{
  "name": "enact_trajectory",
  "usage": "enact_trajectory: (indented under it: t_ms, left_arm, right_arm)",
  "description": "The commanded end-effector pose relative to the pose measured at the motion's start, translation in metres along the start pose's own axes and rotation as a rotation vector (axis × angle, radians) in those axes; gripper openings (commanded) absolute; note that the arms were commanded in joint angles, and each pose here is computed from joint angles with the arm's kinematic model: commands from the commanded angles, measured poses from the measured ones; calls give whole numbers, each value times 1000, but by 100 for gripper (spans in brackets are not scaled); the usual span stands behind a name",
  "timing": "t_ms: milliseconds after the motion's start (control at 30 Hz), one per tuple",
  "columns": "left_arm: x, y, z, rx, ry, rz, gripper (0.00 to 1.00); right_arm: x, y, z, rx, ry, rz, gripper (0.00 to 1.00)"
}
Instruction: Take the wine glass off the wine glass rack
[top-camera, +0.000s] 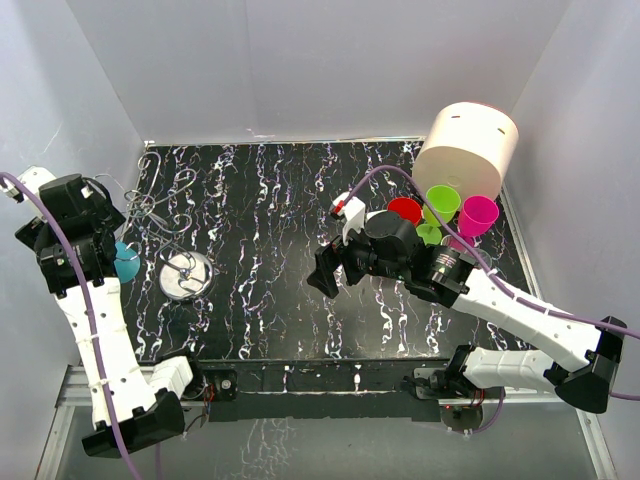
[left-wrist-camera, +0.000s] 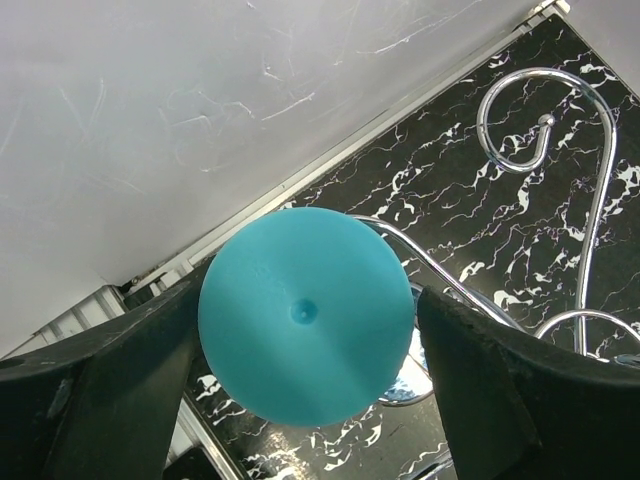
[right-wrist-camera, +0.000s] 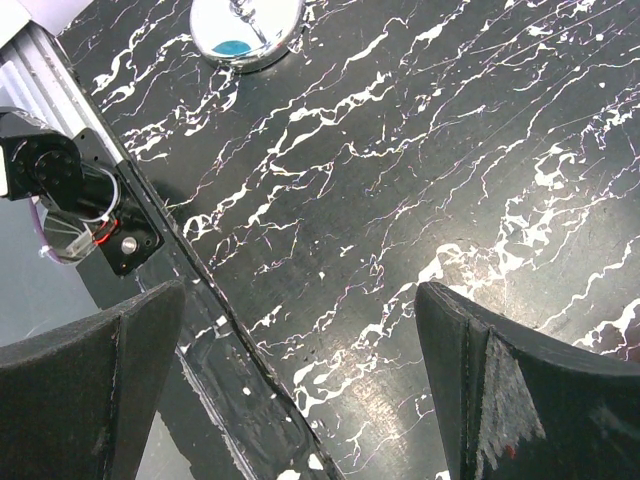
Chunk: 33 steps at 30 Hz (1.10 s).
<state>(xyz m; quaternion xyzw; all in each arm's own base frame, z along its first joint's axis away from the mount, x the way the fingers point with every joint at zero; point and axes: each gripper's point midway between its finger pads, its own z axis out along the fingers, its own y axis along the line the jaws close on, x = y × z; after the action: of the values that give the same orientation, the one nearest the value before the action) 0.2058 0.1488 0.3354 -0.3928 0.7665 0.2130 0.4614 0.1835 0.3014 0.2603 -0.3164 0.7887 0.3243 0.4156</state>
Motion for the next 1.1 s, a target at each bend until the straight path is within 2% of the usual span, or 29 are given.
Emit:
enact_trajectory:
  t_ms: [0,400,1067]
  left_arm:
    - [-5,1,-2,10,-31,-6,84]
    - [-20,2,-12,26,-81,-17,65]
    - [-39,2,1,-30,-116,20,64]
  right_arm:
    - [-35,12,-6,-33,-102,-6,98]
    - [-37,13,-5,-41,-105,-3,98]
    - [-39,15,-2,-45,-103,0,98]
